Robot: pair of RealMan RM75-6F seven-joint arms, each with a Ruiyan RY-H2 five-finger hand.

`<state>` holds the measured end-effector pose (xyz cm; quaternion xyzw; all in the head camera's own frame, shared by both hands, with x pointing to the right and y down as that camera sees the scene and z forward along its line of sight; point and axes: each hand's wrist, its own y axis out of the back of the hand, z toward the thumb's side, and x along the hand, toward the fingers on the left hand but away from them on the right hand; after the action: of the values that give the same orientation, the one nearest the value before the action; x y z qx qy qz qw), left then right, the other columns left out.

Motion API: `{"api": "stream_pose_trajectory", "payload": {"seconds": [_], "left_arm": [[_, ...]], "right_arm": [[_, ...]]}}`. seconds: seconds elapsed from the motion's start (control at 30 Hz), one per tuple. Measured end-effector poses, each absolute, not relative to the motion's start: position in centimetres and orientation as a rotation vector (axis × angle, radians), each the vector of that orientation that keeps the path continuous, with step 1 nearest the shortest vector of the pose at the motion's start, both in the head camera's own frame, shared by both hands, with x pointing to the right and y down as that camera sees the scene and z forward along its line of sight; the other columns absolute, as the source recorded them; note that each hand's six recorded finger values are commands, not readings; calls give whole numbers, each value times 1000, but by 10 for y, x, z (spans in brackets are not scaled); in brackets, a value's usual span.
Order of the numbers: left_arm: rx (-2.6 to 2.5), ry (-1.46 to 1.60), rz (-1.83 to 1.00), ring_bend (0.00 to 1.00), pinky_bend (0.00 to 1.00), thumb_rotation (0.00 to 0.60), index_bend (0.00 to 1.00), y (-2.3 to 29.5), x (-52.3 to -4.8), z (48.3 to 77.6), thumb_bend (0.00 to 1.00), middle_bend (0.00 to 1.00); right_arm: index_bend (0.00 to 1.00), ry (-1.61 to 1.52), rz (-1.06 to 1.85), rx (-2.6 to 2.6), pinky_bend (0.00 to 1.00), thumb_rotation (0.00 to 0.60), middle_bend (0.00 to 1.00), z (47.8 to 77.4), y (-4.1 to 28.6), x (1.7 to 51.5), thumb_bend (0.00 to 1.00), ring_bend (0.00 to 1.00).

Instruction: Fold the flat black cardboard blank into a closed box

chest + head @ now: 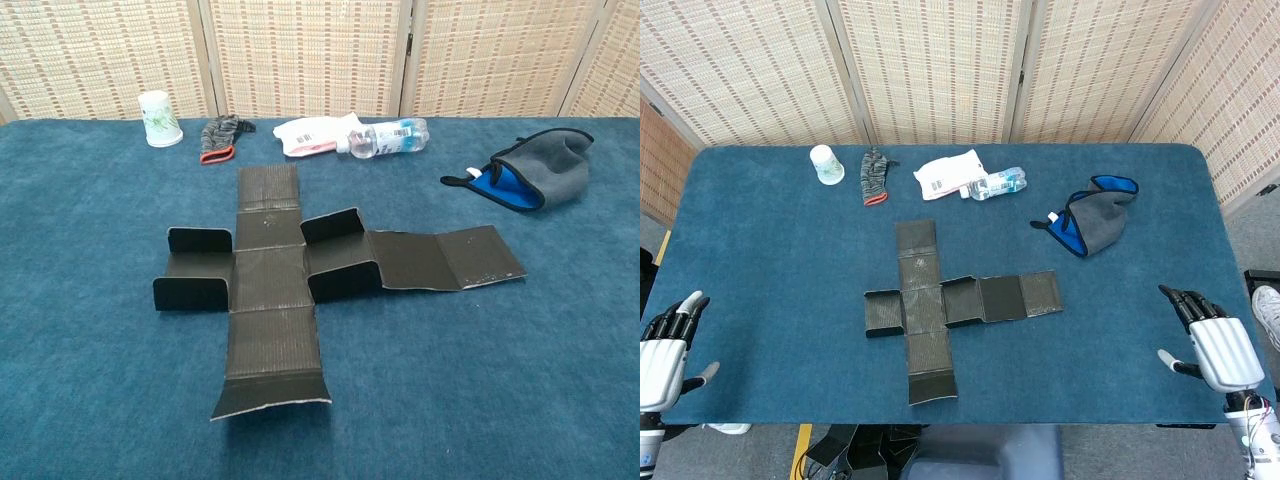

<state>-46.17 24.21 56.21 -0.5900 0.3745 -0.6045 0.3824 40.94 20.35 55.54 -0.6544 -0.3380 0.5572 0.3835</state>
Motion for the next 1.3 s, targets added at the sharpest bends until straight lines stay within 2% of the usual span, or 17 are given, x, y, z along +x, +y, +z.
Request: {"api": "stream_pose_trajectory", "payload": {"seconds": [0.1, 0.17, 0.23, 0.3, 0.43, 0.67, 1.3], "left_arm": [[-1507, 957, -1534, 113, 183, 600, 85, 241, -461, 561, 129, 91], [-1510, 958, -1528, 113, 183, 600, 85, 241, -460, 561, 130, 92], [-1514, 953, -1526, 112, 182, 600, 85, 241, -459, 561, 130, 92], [-1519, 949, -1520, 112, 183, 600, 85, 242, -458, 562, 130, 92], [-1527, 949, -1509, 112, 182, 600, 85, 243, -456, 562, 129, 92], [-1546, 930, -1488, 112, 183, 600, 85, 245, -451, 560, 130, 92], [-1576, 917, -1468, 102, 183, 600, 85, 248, -449, 563, 129, 92]], "right_arm": [[103, -828, 1425, -1678, 639, 600, 162, 558, 201, 402, 120, 499], [103, -800, 1425, -1684, 764, 600, 151, 561, 199, 396, 119, 614], [103, -773, 1423, -1692, 850, 600, 151, 564, 196, 388, 116, 678], [91, -750, 1421, -1703, 886, 600, 151, 568, 193, 379, 109, 715], [50, -704, 1418, -1739, 914, 600, 153, 577, 185, 354, 87, 749], [47, -628, 1451, -1820, 938, 600, 175, 597, 173, 312, 58, 778], [150, -422, 1522, -1958, 939, 600, 180, 672, 140, 205, 42, 778]]}}
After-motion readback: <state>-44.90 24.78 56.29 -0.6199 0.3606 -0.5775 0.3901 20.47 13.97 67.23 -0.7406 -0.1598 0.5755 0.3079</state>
